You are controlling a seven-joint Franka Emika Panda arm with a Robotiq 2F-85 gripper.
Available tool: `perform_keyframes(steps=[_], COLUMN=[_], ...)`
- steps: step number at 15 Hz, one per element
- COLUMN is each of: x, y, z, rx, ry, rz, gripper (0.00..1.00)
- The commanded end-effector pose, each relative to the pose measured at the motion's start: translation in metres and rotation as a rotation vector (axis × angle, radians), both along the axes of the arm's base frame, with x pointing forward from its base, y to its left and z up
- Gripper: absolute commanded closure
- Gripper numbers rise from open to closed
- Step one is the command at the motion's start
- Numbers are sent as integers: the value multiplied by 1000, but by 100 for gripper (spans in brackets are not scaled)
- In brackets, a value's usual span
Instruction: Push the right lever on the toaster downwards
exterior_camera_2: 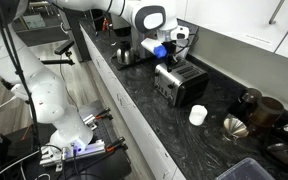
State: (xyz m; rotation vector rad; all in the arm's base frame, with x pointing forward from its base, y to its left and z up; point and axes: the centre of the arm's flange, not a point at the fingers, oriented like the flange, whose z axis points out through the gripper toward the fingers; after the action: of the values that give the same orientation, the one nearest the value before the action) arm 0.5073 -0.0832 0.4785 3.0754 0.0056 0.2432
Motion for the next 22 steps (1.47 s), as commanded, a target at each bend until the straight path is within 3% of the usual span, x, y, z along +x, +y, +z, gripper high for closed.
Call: perform_keyframes(steps=[1, 8, 9, 11, 20, 22], x=[-14, -35, -37, -41, -49, -49], y=[3, 17, 18, 22, 34, 36], z=[31, 59, 62, 66, 71, 70], rx=[25, 27, 25, 36, 41, 42], ry=[69, 121, 128, 138, 170, 178], rz=[13, -5, -5, 21, 58, 61], gripper=[100, 100, 74, 67, 3, 0])
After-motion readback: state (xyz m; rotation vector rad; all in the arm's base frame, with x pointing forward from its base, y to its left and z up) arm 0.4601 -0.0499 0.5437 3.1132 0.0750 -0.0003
